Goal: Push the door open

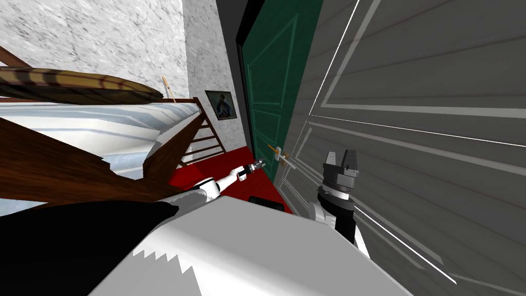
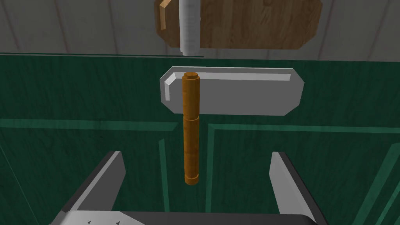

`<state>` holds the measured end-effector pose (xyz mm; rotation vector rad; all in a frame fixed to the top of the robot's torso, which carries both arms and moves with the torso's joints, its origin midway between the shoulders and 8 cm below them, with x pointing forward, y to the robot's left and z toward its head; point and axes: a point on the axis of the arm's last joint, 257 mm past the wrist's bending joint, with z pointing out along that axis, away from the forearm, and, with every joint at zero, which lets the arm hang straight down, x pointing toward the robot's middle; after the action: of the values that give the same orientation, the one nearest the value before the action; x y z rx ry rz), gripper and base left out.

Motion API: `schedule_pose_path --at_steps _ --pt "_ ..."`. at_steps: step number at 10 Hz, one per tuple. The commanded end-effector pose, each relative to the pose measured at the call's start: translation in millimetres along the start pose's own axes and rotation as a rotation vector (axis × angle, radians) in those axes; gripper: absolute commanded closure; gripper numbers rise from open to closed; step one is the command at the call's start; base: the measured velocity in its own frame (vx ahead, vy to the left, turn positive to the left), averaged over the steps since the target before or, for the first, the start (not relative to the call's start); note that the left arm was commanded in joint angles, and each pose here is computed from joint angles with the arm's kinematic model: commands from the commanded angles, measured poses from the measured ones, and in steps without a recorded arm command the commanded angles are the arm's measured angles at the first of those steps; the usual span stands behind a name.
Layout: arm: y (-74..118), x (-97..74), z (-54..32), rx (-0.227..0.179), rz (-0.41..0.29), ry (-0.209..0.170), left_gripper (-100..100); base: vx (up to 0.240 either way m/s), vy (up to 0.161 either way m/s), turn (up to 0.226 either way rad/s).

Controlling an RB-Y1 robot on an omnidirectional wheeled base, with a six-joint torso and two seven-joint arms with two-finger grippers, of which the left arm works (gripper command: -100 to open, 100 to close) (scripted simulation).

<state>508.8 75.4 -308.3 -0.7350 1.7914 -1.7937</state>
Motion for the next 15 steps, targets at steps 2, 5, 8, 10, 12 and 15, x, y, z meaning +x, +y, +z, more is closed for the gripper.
schedule_pose_path --at_steps 2,5,8,10,12,15 --pt "12.9 6.4 -6.1 -0.012 -0.018 -0.003 -100 -0.249 -0.057 -0.055" --pt "24.4 13.8 -12.4 -0.023 -0.034 -0.006 -100 -0.222 -0.048 -0.054" --pt "39.4 21.8 -22.4 -0.039 -0.051 -0.011 -100 -0.198 -0.056 -0.088" --pt "55.5 27.4 -36.3 -0.061 -0.062 -0.019 -100 -0.160 -0.093 -0.216" --pt "71.1 33.6 -50.5 -0.083 -0.073 -0.027 -100 -0.108 -0.093 -0.208" --pt "91.1 42.7 -69.9 -0.111 -0.087 -0.037 -100 -0.100 -0.090 -0.199"
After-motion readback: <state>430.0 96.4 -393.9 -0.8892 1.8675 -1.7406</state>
